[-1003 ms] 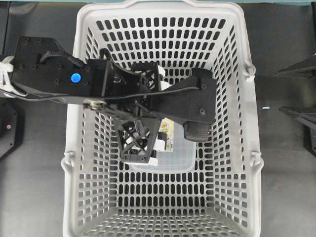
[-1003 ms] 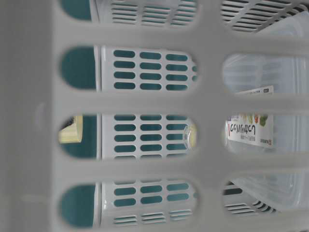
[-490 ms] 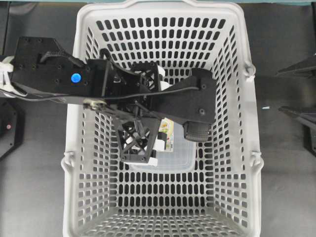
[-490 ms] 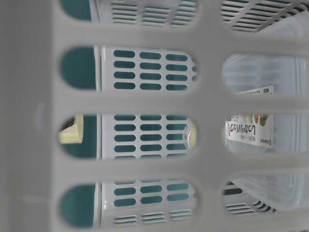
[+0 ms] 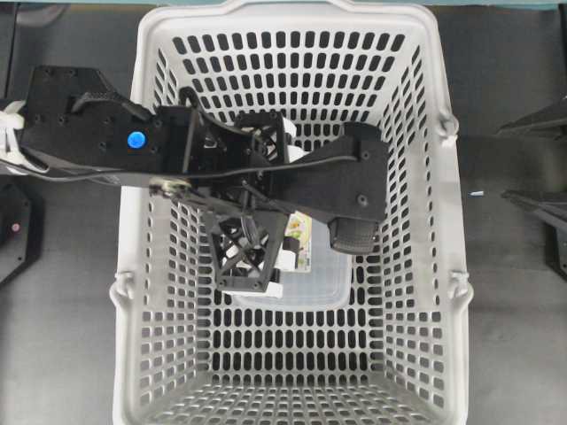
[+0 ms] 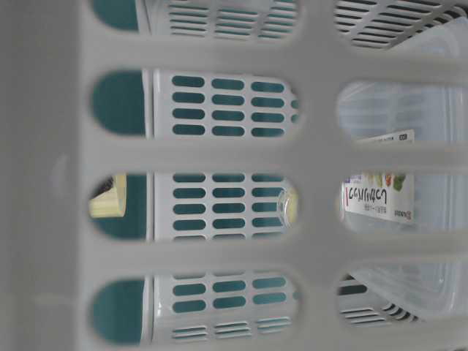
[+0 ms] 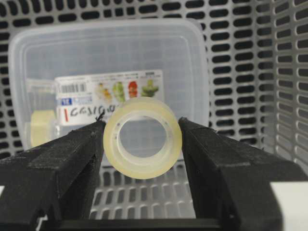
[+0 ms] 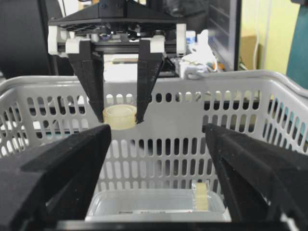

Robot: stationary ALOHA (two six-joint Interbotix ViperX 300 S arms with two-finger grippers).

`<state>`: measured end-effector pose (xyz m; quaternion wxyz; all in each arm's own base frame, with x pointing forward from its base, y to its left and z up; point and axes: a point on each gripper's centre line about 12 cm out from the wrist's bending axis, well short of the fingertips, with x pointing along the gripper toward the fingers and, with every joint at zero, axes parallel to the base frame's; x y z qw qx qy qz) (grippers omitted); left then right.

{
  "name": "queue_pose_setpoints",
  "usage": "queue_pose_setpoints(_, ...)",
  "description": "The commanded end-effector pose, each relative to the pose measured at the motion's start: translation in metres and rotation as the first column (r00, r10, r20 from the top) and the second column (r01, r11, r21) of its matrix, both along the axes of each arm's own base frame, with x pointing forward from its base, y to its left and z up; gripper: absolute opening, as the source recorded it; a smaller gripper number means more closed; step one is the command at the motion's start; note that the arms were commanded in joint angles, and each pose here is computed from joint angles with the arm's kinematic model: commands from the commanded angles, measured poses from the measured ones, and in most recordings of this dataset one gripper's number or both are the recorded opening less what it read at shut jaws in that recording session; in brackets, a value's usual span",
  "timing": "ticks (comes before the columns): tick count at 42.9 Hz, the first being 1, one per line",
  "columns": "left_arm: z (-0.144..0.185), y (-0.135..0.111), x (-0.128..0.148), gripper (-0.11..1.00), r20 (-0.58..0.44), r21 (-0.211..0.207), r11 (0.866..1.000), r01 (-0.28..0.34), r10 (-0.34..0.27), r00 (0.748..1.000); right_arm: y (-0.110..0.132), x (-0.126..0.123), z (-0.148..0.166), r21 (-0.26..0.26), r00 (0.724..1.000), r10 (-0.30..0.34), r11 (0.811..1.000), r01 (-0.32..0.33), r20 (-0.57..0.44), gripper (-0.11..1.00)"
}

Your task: Pick up the cellophane tape from the shopping basket with the left arm.

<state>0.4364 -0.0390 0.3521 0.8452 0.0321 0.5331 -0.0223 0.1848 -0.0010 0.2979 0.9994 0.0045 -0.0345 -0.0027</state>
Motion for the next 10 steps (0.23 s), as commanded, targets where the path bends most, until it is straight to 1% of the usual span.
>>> queue_pose_setpoints(1, 0.0175, 0.0023, -0.0063, 0.5, 0.046, -0.002, 1.0, -0.005, 0.005, 0.999, -0.0003, 0.0007, 0.0053, 0.001, 1.0, -0.002, 1.0, 0.002, 0.02, 0.77)
queue_pose_setpoints(10, 0.0169, 0.0036, -0.0063, 0.5, 0.045, -0.002, 1.0, -0.008, 0.008, 0.999, 0.0022, -0.0004, 0.0038, 0.003, 1.0, 0.012, 1.0, -0.012, 0.015, 0.77)
